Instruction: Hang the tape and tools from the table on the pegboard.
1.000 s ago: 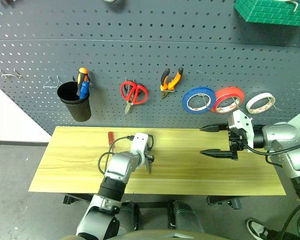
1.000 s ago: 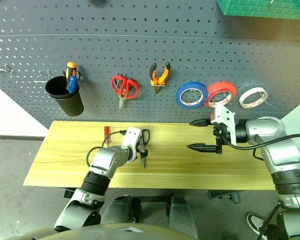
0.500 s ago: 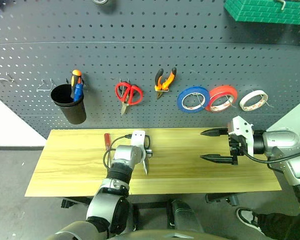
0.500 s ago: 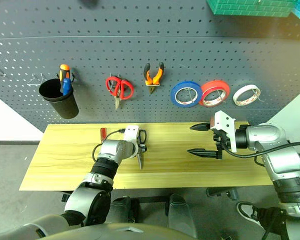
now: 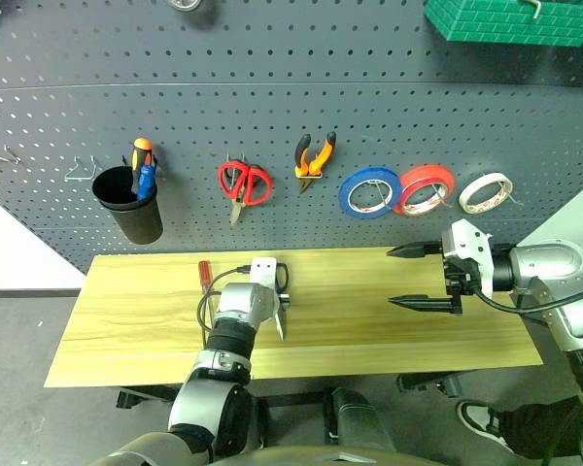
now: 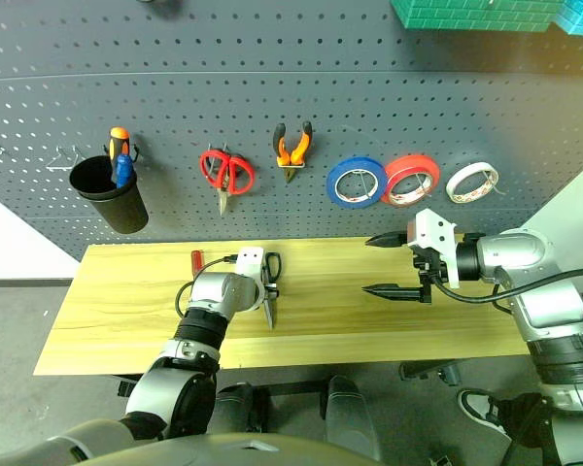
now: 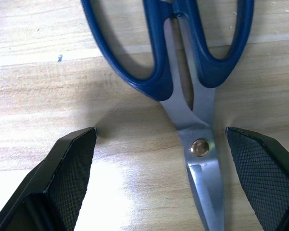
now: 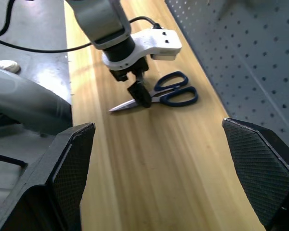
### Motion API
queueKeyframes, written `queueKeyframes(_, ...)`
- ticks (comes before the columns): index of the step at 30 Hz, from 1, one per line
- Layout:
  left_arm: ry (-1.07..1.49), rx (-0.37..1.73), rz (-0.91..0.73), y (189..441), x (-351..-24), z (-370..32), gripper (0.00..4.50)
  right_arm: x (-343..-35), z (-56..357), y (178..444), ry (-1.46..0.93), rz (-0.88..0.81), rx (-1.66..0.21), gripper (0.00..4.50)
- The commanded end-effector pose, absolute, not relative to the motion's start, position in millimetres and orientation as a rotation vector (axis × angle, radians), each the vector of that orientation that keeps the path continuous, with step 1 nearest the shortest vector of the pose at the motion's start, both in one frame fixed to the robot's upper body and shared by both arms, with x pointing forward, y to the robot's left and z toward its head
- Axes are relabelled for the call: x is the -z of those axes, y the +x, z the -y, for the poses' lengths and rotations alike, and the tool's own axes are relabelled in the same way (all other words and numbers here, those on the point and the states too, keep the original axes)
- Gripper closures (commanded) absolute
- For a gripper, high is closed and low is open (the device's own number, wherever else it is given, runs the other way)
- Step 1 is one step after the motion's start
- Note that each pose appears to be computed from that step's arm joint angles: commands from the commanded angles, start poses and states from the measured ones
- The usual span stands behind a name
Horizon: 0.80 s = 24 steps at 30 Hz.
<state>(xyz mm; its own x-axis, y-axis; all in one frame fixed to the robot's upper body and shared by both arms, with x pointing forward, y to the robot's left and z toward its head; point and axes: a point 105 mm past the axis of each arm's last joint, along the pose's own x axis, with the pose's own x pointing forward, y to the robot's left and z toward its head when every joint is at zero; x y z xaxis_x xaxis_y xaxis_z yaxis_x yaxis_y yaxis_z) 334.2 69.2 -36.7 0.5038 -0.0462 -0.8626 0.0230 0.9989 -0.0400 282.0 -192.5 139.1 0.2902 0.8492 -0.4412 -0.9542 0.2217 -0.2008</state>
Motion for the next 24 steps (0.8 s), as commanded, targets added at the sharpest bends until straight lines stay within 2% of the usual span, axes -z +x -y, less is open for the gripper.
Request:
queueKeyframes(1,-0.090,0.095,-1.100,320.1,43.0,-42.1,1.18,-147.6,192.3,284.7,-0.505,-0.222,-1.267,0.00)
queueKeyframes(8,-0.162,0.041,-1.118,316.8,46.6,-47.3,3.51,-146.1,191.6,288.1,-0.521,-0.209,-1.262,0.00)
queueKeyframes(10,-0.162,0.039,-1.094,320.0,43.5,-48.9,4.00,-145.4,191.3,288.5,-0.522,-0.207,-1.262,0.00)
queueKeyframes(17,-0.131,0.092,-0.962,336.9,16.9,-56.1,3.99,-142.8,189.0,289.9,-0.521,-0.201,-1.268,0.00)
queueKeyframes(22,-0.030,0.249,-0.893,342.7,-5.6,-69.6,3.99,-142.3,188.8,290.2,-0.513,-0.199,-1.273,0.00)
queueKeyframes(24,-0.006,0.308,-0.916,337.2,-9.5,-73.6,3.99,-141.1,188.2,289.8,-0.511,-0.201,-1.279,0.00)
